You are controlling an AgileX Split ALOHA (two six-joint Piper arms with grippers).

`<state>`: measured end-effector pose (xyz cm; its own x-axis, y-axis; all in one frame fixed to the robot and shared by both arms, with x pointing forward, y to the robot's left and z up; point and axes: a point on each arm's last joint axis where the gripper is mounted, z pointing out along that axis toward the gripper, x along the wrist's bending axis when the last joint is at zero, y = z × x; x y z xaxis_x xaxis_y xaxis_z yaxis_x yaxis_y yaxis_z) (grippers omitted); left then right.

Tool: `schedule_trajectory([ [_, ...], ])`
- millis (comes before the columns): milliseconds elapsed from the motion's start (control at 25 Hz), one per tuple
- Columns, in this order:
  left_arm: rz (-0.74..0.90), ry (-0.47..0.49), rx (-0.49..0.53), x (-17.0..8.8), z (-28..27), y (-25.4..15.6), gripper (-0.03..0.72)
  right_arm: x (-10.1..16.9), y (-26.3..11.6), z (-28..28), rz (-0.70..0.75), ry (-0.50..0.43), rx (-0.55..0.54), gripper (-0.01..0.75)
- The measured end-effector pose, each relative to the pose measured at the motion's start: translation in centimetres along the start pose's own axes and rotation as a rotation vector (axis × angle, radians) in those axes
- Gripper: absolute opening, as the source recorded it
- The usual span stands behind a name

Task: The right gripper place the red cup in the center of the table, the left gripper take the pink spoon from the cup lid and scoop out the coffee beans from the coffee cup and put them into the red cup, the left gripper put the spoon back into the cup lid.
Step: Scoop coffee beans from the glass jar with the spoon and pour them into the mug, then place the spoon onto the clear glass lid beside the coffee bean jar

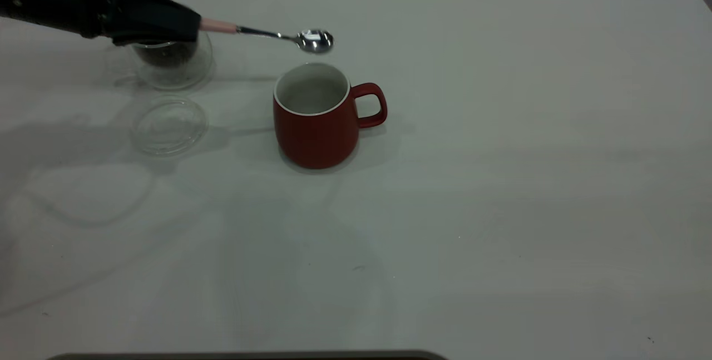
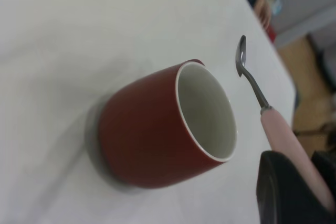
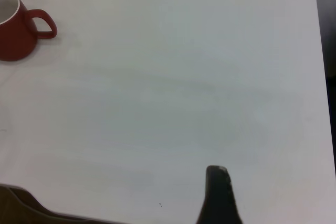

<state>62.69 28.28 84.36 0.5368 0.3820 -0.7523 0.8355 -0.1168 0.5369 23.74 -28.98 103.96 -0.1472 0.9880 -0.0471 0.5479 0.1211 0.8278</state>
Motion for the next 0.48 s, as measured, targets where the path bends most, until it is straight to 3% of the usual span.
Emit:
schedule_trajectory([
  [280,-0.206,0.077,-0.067,0.7,-5.5,-0.3,0.125,0.0,0.0,0.0,0.0,0.0,0.0,0.591],
  [480,-0.304,0.114,-0.125,0.6,-9.4,-2.9,0.125,0.0,0.0,0.0,0.0,0.0,0.0,0.591],
])
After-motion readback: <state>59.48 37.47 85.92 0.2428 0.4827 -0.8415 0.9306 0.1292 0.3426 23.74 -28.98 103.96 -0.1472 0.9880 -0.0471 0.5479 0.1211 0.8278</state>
